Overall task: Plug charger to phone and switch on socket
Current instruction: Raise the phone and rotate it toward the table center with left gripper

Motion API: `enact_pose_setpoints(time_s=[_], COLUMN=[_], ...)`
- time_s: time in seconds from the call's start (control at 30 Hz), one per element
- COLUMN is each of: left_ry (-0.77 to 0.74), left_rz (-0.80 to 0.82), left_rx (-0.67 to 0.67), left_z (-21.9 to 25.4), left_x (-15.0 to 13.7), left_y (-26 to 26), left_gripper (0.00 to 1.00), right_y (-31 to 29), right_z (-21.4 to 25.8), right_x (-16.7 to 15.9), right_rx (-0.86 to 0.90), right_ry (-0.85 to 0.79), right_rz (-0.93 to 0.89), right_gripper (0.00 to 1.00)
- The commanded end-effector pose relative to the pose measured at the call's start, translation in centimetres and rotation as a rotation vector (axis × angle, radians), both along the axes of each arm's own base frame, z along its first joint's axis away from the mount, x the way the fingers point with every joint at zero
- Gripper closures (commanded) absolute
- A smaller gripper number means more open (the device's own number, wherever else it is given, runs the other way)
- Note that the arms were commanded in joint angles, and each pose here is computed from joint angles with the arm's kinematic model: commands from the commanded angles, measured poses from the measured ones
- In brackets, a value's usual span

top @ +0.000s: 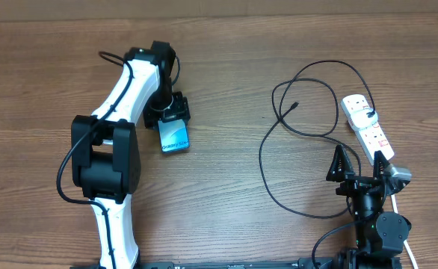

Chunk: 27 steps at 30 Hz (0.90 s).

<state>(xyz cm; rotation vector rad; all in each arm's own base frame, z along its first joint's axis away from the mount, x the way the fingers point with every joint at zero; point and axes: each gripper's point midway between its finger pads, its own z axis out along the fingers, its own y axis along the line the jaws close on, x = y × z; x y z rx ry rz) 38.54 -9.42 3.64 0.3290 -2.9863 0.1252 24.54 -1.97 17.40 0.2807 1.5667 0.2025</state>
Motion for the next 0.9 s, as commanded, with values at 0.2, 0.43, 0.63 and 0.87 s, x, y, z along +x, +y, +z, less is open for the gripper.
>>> enact_pose_setpoints(time_s=[0.2,0.43,0.63,0.87], left_ry=[0.055,0.092,0.089,0.132], left_rz=[-0.035,-0.063,-0.052,0.025], left_rx=[-0.411,-0.765,-1.092,-1.26], left_z=[4.6,8.5,13.2,16.1], left_x=[-0.9,-1.8,-1.7,-1.3], left_y=[-6.6,-10.8,-13.6,-14.4], left_gripper=[0.44,0.43,0.44,0.45], right_y=[-0.2,-0.2,-0.2,-0.2], right_z=[-0.2,-0.2,-0.2,-0.2], right_x=[0.0,0.0,0.0,0.0], right_rx=[0.0,0.0,0.0,0.0], right_ry=[-0.003,-0.003,-0.003,-0.003], right_rz=[-0.01,-0.01,-0.011,-0.01], right_gripper=[0.0,0.0,0.0,0.0])
